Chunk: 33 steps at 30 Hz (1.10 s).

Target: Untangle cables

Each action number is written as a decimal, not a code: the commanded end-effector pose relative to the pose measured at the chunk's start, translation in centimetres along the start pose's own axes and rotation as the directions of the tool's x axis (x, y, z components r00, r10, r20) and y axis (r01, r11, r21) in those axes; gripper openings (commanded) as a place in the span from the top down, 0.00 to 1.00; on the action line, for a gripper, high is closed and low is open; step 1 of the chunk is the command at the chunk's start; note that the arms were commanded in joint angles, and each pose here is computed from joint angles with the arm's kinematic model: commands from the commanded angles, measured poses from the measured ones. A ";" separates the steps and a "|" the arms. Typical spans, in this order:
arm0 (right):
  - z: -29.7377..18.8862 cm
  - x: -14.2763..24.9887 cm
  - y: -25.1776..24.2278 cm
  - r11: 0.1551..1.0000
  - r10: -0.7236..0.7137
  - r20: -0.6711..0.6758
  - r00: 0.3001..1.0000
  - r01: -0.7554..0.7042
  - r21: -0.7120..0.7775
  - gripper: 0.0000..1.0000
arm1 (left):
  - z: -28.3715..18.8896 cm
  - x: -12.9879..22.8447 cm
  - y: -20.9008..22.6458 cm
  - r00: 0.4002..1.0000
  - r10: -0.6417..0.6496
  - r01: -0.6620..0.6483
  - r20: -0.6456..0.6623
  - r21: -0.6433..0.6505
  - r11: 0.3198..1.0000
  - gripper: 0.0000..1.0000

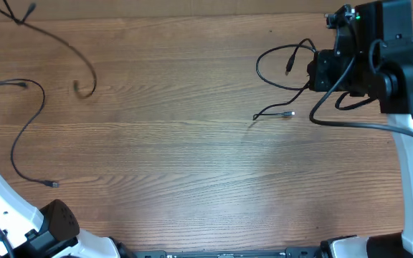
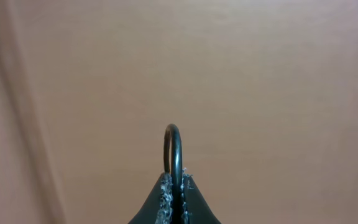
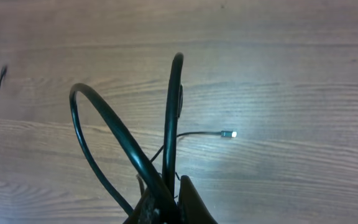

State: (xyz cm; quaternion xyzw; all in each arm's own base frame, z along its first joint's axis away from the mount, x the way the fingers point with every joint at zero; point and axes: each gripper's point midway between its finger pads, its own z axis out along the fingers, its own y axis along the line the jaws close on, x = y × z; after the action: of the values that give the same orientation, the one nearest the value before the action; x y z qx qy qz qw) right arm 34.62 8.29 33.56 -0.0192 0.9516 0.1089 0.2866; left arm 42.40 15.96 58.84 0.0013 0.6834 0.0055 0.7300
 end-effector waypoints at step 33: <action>0.0 -0.3 0.7 0.999 0.022 -0.002 1.000 -0.023 -0.039 0.96 | 20.5 42.5 3.0 0.790 -0.234 0.158 -0.566 -0.181 0.971 0.96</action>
State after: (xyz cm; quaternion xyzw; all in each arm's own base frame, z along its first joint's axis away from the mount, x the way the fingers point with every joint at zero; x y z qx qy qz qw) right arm 34.74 8.84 32.98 -0.0214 0.9540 0.1222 0.2729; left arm 64.69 19.80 21.43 -0.0974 0.8561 -0.0515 0.5050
